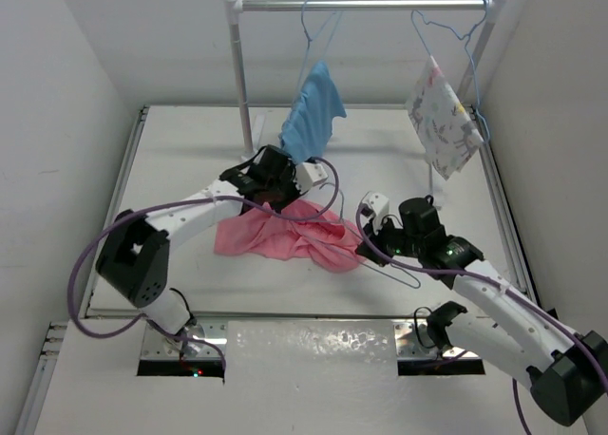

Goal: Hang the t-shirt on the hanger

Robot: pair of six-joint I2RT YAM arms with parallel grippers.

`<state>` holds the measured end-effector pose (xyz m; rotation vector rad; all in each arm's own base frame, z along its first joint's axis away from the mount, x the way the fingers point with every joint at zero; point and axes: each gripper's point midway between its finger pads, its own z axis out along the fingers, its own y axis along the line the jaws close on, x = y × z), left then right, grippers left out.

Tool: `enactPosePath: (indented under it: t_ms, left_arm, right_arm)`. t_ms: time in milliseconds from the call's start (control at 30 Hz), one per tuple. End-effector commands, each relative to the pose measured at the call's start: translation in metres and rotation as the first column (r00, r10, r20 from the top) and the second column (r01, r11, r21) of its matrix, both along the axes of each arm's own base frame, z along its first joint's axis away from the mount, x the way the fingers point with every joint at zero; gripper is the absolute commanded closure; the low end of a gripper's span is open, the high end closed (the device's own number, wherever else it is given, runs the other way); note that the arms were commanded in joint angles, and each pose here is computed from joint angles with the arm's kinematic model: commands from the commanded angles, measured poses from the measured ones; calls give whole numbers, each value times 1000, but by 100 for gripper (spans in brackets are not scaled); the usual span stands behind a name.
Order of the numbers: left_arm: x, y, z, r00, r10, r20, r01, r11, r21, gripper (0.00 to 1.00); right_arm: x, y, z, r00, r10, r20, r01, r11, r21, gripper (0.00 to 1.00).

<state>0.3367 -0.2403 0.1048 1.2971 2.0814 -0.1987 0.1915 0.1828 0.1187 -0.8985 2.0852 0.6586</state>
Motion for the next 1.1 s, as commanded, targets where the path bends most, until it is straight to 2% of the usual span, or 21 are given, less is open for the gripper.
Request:
enactPosePath:
  t_ms: [0,67,133,200,267,333,467,600,700,767,800,867,933,967,1000,1067]
  left_arm:
    - [-10,-14,57,983,-121,140,138,983,-123,100]
    - [-27,-16,68,964,-204,168,229,962,-146,100]
    - [-41,-18,83,930,-289,226,328,932,-155,100]
    - [-57,-17,80,896,-378,231,414,901,-133,100]
    - [-81,-17,79,866,-464,185,492,857,-156,100]
    - [-96,-20,81,829,-532,174,557,812,-175,100]
    - [-104,-32,95,806,-562,187,592,771,-235,100]
    - [-130,-64,122,764,-622,168,642,710,-289,100]
    - [-151,-79,114,722,-677,143,686,674,-272,100]
    - [-149,-79,101,722,-681,125,686,679,-263,100]
    - [-146,-72,83,743,-663,93,663,710,-239,100]
    - [-133,-67,69,776,-623,104,629,747,-217,100]
    - [-119,-55,49,831,-552,71,553,807,-207,96]
    - [-117,-49,41,846,-530,52,529,823,-206,92]
    - [-112,-45,36,862,-505,40,501,841,-204,83]
    - [-100,-36,28,886,-462,37,460,868,-187,76]
  right_arm:
    - [-6,27,10,989,133,65,-138,987,83,100]
    - [-13,37,15,977,188,101,-201,970,137,100]
    - [-12,38,20,973,183,138,-204,967,153,100]
    - [-7,34,24,973,150,174,-177,973,151,100]
    - [-3,35,30,968,142,208,-176,972,156,100]
    - [-6,40,36,957,177,229,-219,960,176,100]
    - [-16,50,38,910,294,292,-352,920,171,100]
    - [-11,59,36,896,314,315,-384,903,192,100]
    - [-6,70,39,877,312,366,-412,880,238,100]
    - [-4,71,30,884,306,352,-403,882,245,100]
    - [-4,71,26,886,309,345,-403,882,244,100]
    - [-4,71,15,896,312,316,-395,886,244,100]
    - [-5,70,6,903,310,299,-386,890,244,100]
    - [-5,70,3,904,307,298,-384,890,245,100]
    - [-6,69,-2,904,302,304,-381,890,251,100]
    - [-8,70,-7,919,288,268,-361,889,281,100]
